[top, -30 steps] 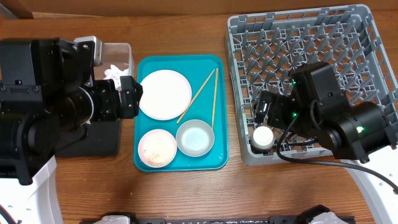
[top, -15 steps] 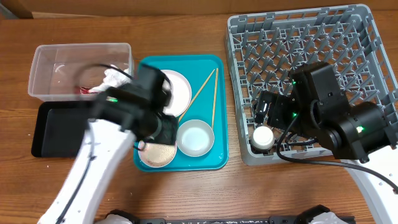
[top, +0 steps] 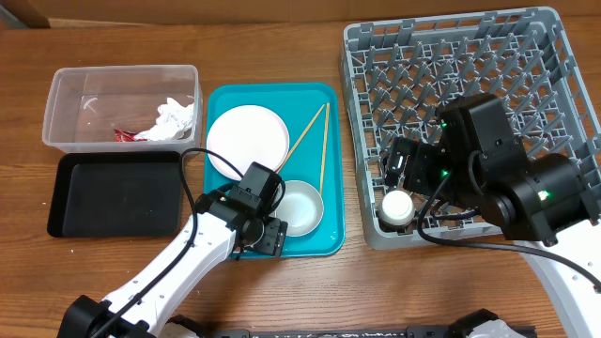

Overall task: Sort waste into correct bins and load items into the dishwasher
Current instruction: 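Grasp the pink bowl of rice with the left gripper, then tip the pink bowl to pour rice onto the black tray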

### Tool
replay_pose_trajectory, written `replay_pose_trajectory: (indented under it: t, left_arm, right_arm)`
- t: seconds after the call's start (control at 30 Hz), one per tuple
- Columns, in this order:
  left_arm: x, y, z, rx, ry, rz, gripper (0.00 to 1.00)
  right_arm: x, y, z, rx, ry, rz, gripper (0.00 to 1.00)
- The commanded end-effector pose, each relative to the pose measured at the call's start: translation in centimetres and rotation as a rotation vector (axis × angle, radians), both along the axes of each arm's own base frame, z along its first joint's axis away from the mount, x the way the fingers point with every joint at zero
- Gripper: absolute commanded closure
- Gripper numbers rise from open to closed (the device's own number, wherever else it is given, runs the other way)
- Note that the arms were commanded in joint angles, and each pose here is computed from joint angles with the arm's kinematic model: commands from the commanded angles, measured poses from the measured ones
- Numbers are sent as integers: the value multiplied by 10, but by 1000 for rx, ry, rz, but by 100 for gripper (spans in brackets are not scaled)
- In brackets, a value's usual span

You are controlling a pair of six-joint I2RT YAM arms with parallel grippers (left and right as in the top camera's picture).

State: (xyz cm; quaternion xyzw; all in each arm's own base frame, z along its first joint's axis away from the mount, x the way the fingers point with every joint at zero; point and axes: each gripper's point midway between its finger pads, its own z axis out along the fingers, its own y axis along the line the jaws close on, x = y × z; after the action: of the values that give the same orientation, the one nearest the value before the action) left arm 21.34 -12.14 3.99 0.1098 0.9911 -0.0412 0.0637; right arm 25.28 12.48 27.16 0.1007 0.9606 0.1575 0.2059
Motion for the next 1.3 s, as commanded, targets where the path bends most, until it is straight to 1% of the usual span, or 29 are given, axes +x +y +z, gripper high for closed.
replay_pose_trajectory:
  t: [0.0,0.07,0.2,0.3,0.33,0.37,0.4,0.43,0.47,0.63,0.7,0.73,0.77,0.8,0.83,0.9,1.03,1.07,1.1,1.13,1.17,1.27]
  left_arm:
    - [2,7,-3,39,-22,-34,34]
    - [-1,8,-7,46,-8,-35,41]
    - [-7,11,-21,67,31,-40,49]
    - [-6,12,-31,84,48,-39,54]
    - [-5,13,-36,98,56,-38,62]
    - [-5,14,-39,107,63,-38,66]
    - [-6,16,-42,118,76,-39,82]
    - [-9,17,-43,123,91,-39,91]
    - [-9,17,-41,127,98,-39,96]
    - [0,13,-29,119,76,-37,96]
    - [4,10,-24,114,68,-34,85]
    - [5,10,-23,113,67,-34,73]
    - [6,9,-22,114,68,-34,58]
    - [5,10,-22,115,70,-34,53]
    - [5,10,-22,116,73,-34,50]
    - [3,11,-22,118,78,-34,49]
    - [3,10,-22,117,81,-31,51]
    - [3,10,-22,117,81,-31,57]
    - [2,10,-22,116,82,-30,69]
    - [2,11,-22,118,85,-23,86]
    - [1,11,-22,119,88,-22,96]
    - [0,12,-22,121,90,-19,96]
  right_arm:
    - [1,-1,2,-5,-15,3,0]
    - [1,-1,2,-5,-15,3,0]
    - [1,-1,2,-5,-15,3,0]
    - [1,-1,2,-5,-15,3,0]
    - [1,-1,2,-5,-15,3,0]
    - [1,-1,2,-5,-15,3,0]
    - [1,-1,2,-6,-15,2,0]
    - [1,-1,2,-5,-15,3,0]
    - [1,-1,2,-5,-15,3,0]
    - [1,-1,2,-5,-15,3,0]
    - [1,-1,2,-5,-15,3,0]
    - [1,-1,2,-5,-15,3,0]
    - [1,-1,2,-5,-15,3,0]
    - [1,-1,2,-5,-15,3,0]
    - [1,-1,2,-5,-15,3,0]
    - [1,-1,2,-5,-15,3,0]
    - [1,-1,2,-5,-15,3,0]
    - [1,-1,2,-5,-15,3,0]
    - [1,-1,2,-5,-15,3,0]
    - [1,-1,2,-5,-15,3,0]
    - [1,-1,2,-5,-15,3,0]
    - [1,-1,2,-5,-15,3,0]
